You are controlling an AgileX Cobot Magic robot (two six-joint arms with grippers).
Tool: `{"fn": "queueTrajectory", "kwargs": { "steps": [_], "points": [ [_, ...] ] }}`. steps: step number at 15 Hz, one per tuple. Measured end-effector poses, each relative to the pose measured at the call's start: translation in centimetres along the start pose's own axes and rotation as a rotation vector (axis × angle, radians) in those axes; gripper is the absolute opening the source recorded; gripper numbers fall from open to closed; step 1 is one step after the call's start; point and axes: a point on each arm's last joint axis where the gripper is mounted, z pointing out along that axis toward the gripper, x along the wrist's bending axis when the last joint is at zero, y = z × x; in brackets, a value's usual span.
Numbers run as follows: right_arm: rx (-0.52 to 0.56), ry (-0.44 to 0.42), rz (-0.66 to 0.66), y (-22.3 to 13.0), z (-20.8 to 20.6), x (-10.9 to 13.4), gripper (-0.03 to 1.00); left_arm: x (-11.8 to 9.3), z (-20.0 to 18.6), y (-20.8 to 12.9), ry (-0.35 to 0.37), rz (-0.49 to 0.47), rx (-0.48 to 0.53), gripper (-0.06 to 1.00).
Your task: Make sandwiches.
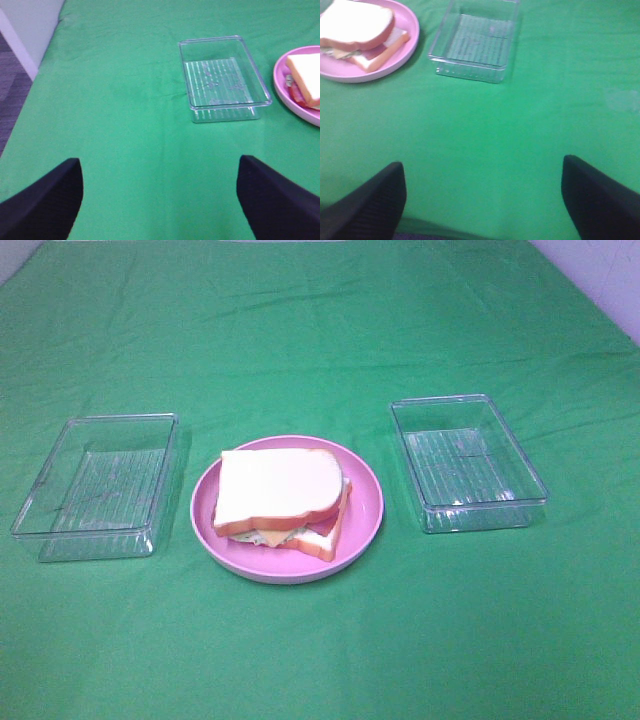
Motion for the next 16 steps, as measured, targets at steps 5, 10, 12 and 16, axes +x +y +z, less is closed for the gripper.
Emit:
{"fn": "queueTrajectory", "kwargs": {
  "steps": [5,10,12,16],
  "points": [
    [0.004,-0.127,0.105,0.0,0.1,-0.1,0.80,0.0,0.0,0.0,0.045,-0.022,0.001,0.79],
    [-0.048,-0.134,0.099,-0.4,-0.5,0.1,0.80,0.0,0.0,0.0,0.045,-0.022,0.001,0.79],
    [-0.080,-0.139,0.095,-0.7,-0.9,0.2,0.80,0.0,0.0,0.0,0.045,-0.022,0.001,0.79],
    [-0.123,-0.145,0.089,-1.2,-1.4,0.4,0.80,0.0,0.0,0.0,0.045,-0.022,0.001,0.79]
  ]
}}
